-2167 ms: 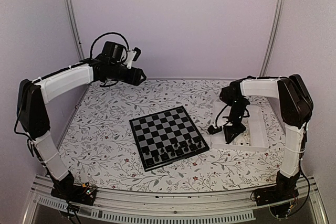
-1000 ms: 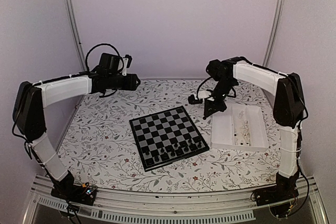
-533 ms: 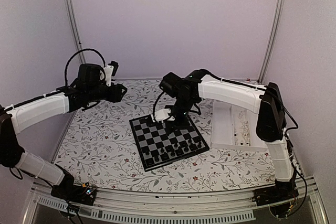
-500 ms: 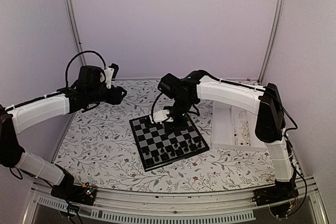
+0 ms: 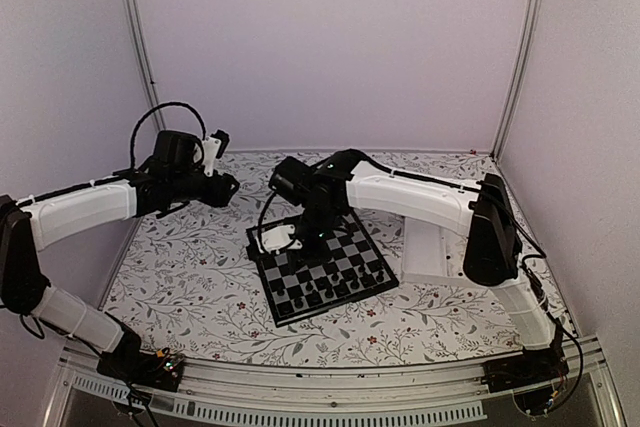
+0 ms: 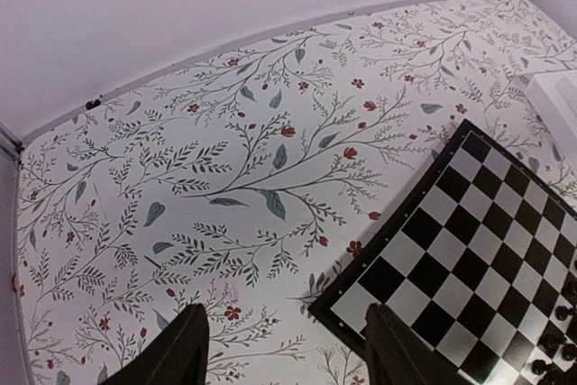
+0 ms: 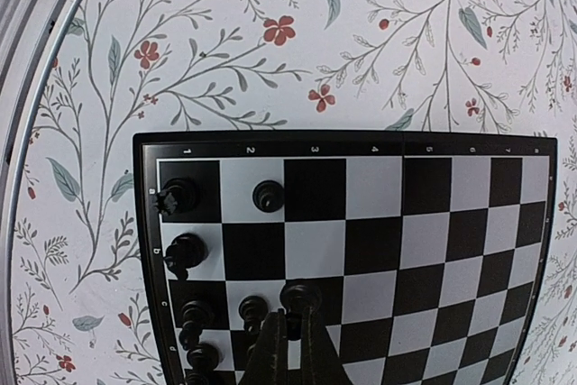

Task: Set up the chess pieces on the board
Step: Place the chess piece on the chessboard.

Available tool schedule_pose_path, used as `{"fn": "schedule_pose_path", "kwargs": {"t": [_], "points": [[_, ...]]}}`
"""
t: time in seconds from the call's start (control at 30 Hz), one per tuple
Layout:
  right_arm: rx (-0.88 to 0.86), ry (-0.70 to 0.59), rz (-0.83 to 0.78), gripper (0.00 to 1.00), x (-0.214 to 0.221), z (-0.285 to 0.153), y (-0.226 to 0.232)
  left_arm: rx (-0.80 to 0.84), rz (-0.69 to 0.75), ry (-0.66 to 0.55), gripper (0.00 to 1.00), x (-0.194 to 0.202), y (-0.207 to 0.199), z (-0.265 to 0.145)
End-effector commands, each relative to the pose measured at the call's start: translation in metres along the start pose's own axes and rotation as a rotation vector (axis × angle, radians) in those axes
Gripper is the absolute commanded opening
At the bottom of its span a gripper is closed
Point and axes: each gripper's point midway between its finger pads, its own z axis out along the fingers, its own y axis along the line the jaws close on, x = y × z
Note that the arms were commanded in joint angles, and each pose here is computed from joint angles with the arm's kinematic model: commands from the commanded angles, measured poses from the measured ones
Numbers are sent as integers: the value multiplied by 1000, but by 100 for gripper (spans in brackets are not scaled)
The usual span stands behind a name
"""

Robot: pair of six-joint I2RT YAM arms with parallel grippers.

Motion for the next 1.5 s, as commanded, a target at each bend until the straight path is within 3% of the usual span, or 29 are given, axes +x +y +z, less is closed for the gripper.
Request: {"fn": "schedule_pose_path", "kwargs": {"t": [0.0, 0.53, 1.47], "points": [[-45, 22, 3, 2, -3, 17, 13, -3, 0, -66, 61, -21, 5, -15], [-105, 100, 14, 4, 12, 45, 29, 33, -6, -98, 61, -29, -1, -25], [-114, 75, 6, 14, 8, 56, 29, 72, -2, -79, 61, -26, -8, -20]]}}
